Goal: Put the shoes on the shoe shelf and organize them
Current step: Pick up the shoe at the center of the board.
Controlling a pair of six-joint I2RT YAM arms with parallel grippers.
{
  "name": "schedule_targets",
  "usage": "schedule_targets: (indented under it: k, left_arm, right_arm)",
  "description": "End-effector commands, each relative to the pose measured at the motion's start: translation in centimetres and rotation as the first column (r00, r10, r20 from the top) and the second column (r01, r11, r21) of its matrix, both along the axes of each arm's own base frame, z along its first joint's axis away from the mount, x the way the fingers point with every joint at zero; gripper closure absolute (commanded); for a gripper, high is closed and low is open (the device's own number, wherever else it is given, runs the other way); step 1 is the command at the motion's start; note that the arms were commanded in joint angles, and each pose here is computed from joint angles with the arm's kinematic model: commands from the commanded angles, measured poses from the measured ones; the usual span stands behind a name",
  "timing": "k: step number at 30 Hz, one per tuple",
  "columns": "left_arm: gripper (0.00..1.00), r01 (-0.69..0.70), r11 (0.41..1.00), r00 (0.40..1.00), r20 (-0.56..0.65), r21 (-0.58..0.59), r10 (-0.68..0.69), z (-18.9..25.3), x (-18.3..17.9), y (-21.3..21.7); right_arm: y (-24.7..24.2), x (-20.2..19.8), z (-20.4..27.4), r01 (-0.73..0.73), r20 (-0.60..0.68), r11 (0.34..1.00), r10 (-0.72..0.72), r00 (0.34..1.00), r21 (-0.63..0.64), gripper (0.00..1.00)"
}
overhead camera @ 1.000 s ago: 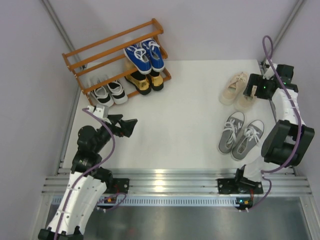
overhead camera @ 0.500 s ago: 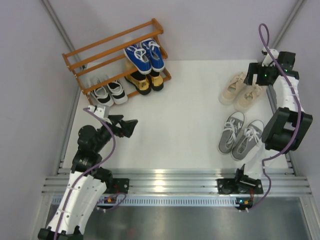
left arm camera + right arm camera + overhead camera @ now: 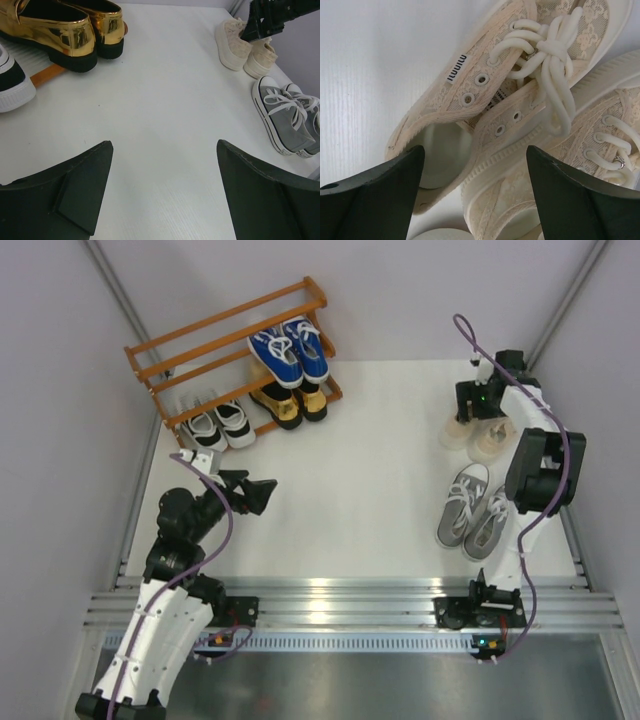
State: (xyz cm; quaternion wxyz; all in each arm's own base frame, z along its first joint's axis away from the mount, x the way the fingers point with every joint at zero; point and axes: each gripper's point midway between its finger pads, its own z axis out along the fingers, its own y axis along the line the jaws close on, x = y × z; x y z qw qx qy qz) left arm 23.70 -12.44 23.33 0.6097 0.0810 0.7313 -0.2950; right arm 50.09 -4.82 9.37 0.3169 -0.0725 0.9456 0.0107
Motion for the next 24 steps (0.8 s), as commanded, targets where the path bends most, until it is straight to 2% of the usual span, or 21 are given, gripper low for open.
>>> schedule_targets:
  k: [1, 4, 9, 10, 12, 13, 15, 16, 22, 24]
  left_arm:
    - [0.10, 0.021, 1.000, 0.999, 0.034, 0.007, -0.021, 0.7, 0.0, -0.3]
    - [0.10, 0.033, 0.999, 0.999, 0.029, 0.001, -0.033, 0.6, -0.1, -0.5]
    - [0.10, 0.070, 0.997, 0.997, 0.028, -0.024, -0.069, 0.7, -0.3, -1.1]
    - [0.10, 0.072, 0.997, 0.997, 0.020, -0.031, -0.072, 0.5, -0.3, -1.2]
    - [0.10, 0.083, 0.993, 0.996, 0.001, -0.088, -0.084, 1.0, -0.3, -1.7]
    - [0.10, 0.099, 0.988, 0.995, 0.011, -0.119, -0.098, 1.6, -0.2, -2.1]
    - [0.11, 0.127, 0.970, 0.992, 0.003, -0.209, -0.129, 2.9, -0.4, -2.8]
    - [0.11, 0.139, 0.962, 0.989, -0.021, -0.233, -0.148, 2.8, -0.3, -3.2]
    - [0.11, 0.122, 0.919, 0.976, -0.125, -0.374, -0.180, 3.6, 0.2, -4.2]
    - [0.12, 0.091, 0.904, 0.974, -0.153, -0.418, -0.169, 4.1, 0.5, -4.4]
  right_arm:
    - [-1.6, 2.2, 2.3, 0.049, 0.086, 0.995, -0.042, 0.995, -0.088, 0.19]
    - [-1.6, 2.7, 2.0, 0.061, 0.088, 0.994, -0.053, 0.995, -0.090, 0.37]
    - [-1.3, 3.4, 1.9, 0.057, 0.094, 0.996, -0.050, 0.994, -0.073, 0.55]
    - [-1.1, 3.4, 1.9, 0.057, 0.094, 0.996, -0.051, 0.994, -0.066, 0.64]
    - [-1.0, 3.5, 2.5, 0.053, 0.120, 0.997, -0.045, 0.992, -0.059, 0.76]
    - [-0.9, 3.3, 2.3, 0.052, 0.119, 0.997, -0.046, 0.992, -0.052, 0.87]
    - [-0.7, 3.5, 3.7, 0.046, 0.171, 0.998, -0.039, 0.984, -0.037, 0.97]
    - [-0.6, 3.5, 4.0, 0.047, 0.183, 0.999, -0.043, 0.982, -0.022, 1.00]
    - [1.0, 2.8, 7.5, 0.013, 0.290, 0.996, -0.038, 0.956, 0.088, 1.00]
    - [2.0, 2.6, 10.1, -0.015, 0.347, 0.991, -0.032, 0.937, 0.131, 1.00]
